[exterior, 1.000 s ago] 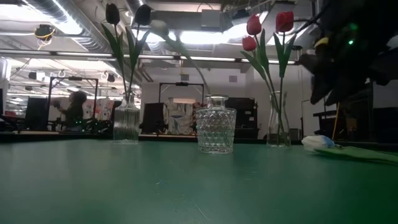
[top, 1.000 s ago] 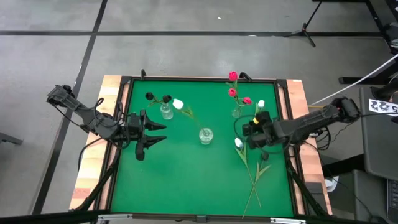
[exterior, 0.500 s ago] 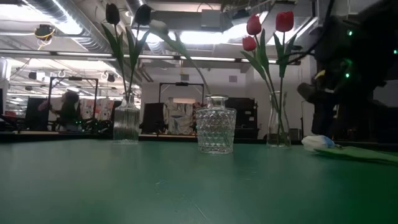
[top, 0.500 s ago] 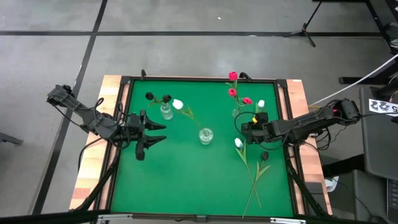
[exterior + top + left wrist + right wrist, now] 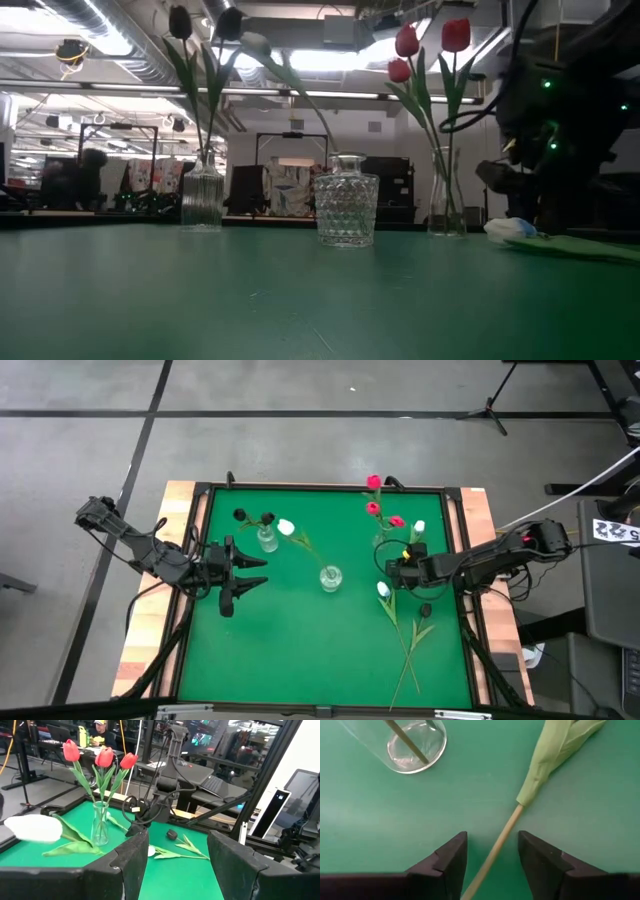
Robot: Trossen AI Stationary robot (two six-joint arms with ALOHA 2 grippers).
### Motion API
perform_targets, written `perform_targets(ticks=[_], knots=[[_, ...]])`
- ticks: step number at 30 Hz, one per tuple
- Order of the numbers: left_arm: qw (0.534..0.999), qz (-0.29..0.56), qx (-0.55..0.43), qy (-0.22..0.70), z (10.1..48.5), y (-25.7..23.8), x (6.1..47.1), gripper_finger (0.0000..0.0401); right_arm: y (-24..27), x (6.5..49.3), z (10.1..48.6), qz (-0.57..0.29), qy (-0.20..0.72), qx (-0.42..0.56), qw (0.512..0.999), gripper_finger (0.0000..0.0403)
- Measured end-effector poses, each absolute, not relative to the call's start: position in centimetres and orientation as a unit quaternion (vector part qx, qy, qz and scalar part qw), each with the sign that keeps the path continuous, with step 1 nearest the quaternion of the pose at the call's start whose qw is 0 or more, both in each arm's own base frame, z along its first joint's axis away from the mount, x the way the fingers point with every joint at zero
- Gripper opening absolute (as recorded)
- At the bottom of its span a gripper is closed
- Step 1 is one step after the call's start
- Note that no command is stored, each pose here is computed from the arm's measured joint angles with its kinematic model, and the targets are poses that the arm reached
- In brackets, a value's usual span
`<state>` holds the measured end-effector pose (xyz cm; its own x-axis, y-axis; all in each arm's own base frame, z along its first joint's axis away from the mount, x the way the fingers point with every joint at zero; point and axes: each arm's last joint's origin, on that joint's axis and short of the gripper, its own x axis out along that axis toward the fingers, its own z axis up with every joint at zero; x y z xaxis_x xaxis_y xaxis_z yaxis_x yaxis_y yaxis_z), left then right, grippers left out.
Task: Sort flowers into vase by color
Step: Put the top white tulip into the middle transparent vase
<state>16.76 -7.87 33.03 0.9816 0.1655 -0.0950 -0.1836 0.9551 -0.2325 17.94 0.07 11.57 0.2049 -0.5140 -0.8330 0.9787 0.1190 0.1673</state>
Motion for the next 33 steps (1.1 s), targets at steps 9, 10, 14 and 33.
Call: perform_targets(ticks=[9,10,14,33], knots=[[0.988,0.094,-0.120,0.036,33.0,-7.8,16.8,0.0200,0.0,18.4,11.8,-0.551,0.316,0.374,0.676,0.0030],[0.988,0.094,-0.120,0.036,33.0,-7.8,16.8,0.0200,0.0,18.5,11.8,-0.550,0.314,0.375,0.677,0.0017],[0.987,0.094,-0.122,0.037,33.0,-7.8,16.8,0.0200,0.0,19.1,12.4,-0.549,0.296,0.378,0.684,0.0018],[0.986,0.095,-0.133,0.038,33.0,-7.8,16.7,0.0200,-1.0,19.2,19.5,-0.641,0.276,0.236,0.676,0.0003]])
